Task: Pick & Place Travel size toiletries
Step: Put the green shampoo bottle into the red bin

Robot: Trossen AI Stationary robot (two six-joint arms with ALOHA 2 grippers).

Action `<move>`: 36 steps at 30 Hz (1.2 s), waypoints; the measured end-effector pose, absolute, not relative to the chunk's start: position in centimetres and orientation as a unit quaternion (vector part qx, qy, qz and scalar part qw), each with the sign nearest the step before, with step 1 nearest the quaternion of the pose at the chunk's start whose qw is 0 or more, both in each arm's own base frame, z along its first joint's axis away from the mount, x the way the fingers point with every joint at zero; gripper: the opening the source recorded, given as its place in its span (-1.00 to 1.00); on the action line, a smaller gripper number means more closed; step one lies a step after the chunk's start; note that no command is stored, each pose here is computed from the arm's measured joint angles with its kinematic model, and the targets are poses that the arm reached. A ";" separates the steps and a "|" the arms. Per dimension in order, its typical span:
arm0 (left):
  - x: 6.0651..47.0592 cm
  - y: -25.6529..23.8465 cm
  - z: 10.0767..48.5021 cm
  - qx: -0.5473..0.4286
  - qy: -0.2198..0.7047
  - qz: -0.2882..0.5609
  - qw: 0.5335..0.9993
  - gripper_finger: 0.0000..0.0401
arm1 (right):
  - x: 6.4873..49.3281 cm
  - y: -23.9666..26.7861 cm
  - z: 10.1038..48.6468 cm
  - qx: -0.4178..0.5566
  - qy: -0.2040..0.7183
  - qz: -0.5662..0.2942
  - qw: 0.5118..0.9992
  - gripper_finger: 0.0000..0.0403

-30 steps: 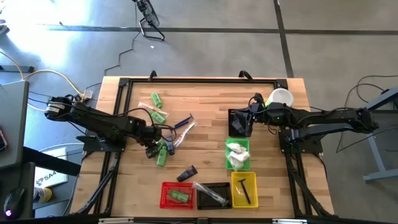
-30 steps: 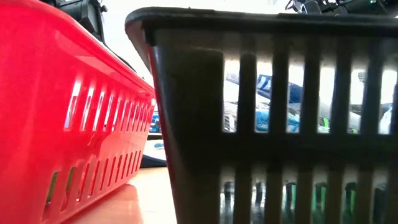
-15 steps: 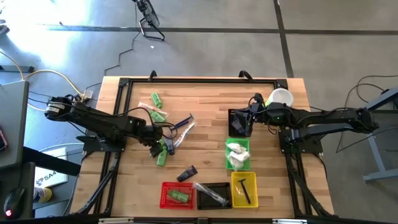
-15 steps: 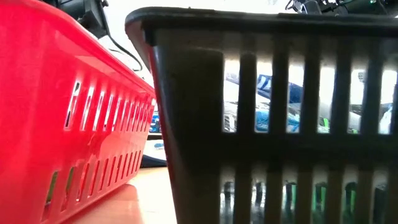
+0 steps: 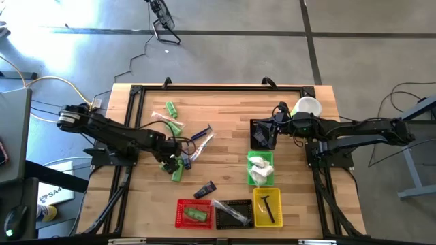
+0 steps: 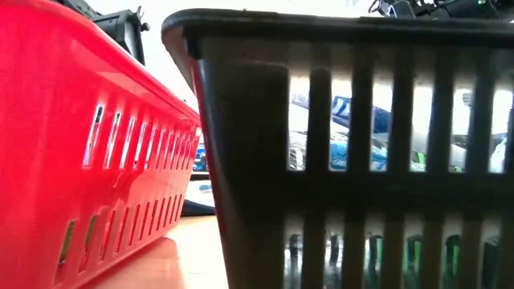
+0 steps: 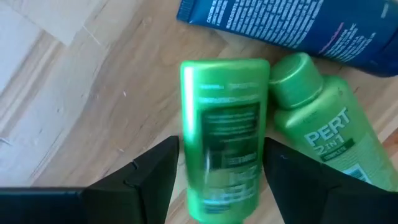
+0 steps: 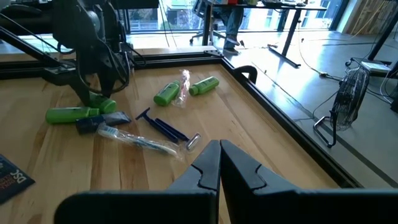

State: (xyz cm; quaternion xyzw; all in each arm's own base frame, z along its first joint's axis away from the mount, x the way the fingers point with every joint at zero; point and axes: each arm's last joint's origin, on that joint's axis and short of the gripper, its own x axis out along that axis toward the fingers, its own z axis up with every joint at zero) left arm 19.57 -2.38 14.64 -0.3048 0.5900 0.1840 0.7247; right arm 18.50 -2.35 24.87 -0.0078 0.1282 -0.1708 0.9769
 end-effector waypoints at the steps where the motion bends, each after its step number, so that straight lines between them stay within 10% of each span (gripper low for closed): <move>1: 19.6 -2.4 14.5 -0.300 0.596 0.182 0.723 0.13 | 18.5 -2.4 24.9 -0.008 0.128 -0.171 0.977 -0.99; 36: 19.5 -2.4 13.9 -0.261 0.617 0.163 0.724 -0.14 | 18.5 -2.3 24.9 -0.009 0.129 -0.168 0.977 -0.99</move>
